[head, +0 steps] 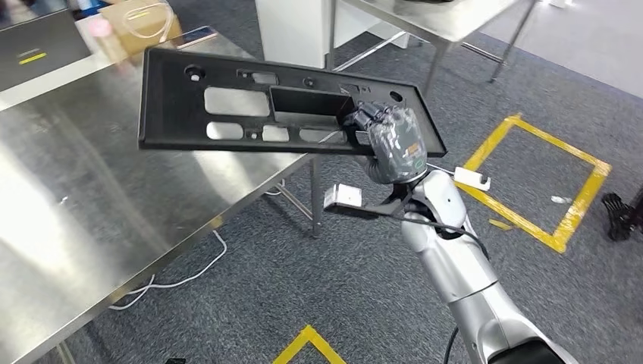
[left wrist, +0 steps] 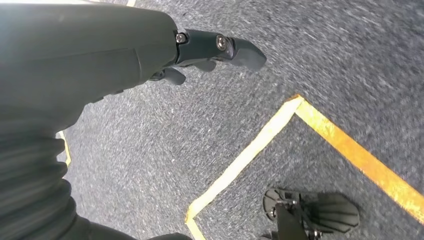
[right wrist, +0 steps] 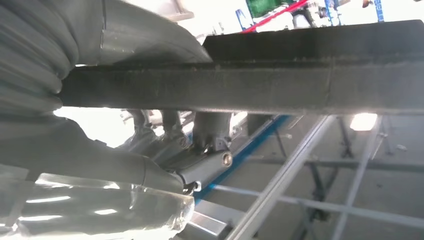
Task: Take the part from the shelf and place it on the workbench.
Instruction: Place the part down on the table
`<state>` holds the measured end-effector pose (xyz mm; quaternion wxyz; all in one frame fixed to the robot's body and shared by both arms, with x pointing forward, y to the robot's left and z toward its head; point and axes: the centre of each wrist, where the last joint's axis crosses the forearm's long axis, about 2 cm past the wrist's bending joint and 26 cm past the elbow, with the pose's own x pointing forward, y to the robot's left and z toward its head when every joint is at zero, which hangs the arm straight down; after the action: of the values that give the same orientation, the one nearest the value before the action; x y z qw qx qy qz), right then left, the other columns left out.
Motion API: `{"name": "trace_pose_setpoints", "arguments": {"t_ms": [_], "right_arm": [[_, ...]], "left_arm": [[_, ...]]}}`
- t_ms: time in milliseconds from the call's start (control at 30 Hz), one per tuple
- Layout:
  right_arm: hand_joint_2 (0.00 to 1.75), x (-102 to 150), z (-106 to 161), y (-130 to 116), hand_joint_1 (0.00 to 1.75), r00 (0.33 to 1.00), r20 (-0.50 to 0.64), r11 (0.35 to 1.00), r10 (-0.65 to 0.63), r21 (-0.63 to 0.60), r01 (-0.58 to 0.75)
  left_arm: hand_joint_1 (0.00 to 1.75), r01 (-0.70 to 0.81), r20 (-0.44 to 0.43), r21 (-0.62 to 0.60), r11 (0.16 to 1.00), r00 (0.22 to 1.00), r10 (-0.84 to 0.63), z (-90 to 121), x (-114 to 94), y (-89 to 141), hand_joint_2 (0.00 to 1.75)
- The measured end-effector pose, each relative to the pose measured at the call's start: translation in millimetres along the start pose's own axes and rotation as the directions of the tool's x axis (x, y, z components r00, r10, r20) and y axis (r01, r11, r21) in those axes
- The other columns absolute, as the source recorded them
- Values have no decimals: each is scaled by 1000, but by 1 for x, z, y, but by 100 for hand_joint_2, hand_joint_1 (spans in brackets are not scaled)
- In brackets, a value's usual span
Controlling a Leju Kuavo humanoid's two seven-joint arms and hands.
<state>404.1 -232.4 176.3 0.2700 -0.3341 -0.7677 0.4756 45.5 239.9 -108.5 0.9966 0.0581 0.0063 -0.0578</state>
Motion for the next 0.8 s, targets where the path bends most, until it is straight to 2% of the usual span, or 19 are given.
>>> {"name": "trace_pose_setpoints", "arguments": {"t_ms": [300, 500, 800], "right_arm": [[175, -24, -3, -4, 175, 999, -47, 999, 15, 41, -13], [175, -22, -9, -3, 175, 999, -43, 999, 7, 53, -5], [175, -18, -17, -3, 175, 999, -34, 998, -8, 65, 10]], "left_arm": [[0, 7, 21, -5, 1000, 1000, -6, 0, -1, 0, 175], [0, 8, 7, -4, 1000, 1000, -8, -1, -6, 1, 175], [0, 16, 6, 1, 1000, 1000, -16, -1, -4, 2, 175]]}}
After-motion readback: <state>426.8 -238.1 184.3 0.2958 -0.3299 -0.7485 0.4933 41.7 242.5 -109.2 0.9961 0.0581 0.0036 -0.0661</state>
